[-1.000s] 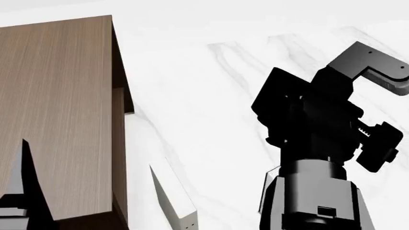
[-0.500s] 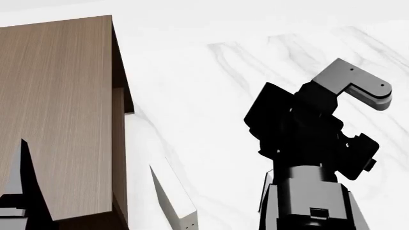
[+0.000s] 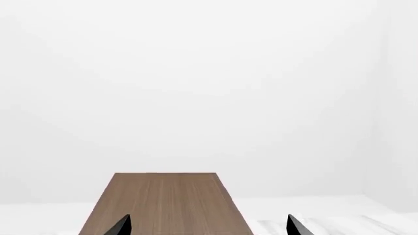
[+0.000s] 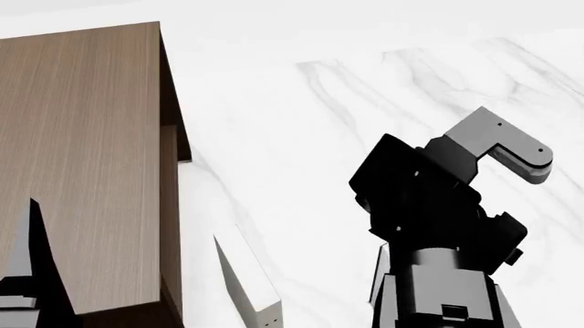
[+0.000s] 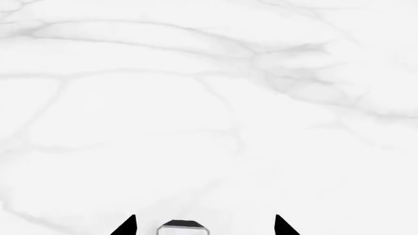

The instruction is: Pick up the book in the middle and place it on the cabinet shelf.

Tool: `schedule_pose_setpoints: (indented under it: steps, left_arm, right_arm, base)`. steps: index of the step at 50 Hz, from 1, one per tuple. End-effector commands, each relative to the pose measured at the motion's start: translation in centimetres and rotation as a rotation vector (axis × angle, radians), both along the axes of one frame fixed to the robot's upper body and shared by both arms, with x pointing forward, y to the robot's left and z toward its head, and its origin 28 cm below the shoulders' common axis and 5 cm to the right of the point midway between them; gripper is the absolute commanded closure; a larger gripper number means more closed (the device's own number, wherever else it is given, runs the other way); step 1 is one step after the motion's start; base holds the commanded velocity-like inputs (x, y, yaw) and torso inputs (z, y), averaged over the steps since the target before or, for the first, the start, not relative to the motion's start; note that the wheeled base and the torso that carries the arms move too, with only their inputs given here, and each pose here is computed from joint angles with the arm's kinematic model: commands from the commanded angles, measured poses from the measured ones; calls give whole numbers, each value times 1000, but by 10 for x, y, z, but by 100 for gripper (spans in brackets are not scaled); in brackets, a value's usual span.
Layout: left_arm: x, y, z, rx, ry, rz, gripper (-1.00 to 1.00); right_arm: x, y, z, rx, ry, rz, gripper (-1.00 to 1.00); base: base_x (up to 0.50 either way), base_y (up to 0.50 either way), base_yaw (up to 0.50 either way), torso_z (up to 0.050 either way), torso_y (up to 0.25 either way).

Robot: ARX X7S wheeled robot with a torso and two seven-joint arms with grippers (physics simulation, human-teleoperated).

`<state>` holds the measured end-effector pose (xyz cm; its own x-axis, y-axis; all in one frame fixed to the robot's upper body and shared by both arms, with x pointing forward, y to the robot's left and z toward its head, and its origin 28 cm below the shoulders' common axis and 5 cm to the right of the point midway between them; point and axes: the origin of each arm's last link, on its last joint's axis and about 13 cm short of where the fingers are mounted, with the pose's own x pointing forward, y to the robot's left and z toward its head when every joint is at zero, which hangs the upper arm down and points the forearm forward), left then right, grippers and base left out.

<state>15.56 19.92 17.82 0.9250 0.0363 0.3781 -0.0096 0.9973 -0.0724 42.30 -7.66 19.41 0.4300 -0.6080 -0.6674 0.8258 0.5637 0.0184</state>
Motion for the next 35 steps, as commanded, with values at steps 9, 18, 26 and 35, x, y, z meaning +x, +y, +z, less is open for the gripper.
schedule_pose_setpoints:
  steps: [9,18,26,35]
  left_arm:
    - [0,1,1,-1,-1,1,-100]
    - [0,1,1,-2,-2,-1,-100]
    - [0,1,1,-3,-1,0,-100]
    - [0,1,1,-5,-1,-1,-100]
  right_arm:
    - [-3,3,-19,41,6,37,-100]
    - [-4,6,-22,24,3,67,-100]
    - [-5,5,-25,22,5,68,-100]
    - [-6,3,-31,32,5,56,100]
  base:
    - [0,0,0,0,0]
    - [0,0,0,0,0]
    - [0,0,0,0,0]
    - [0,0,0,0,0]
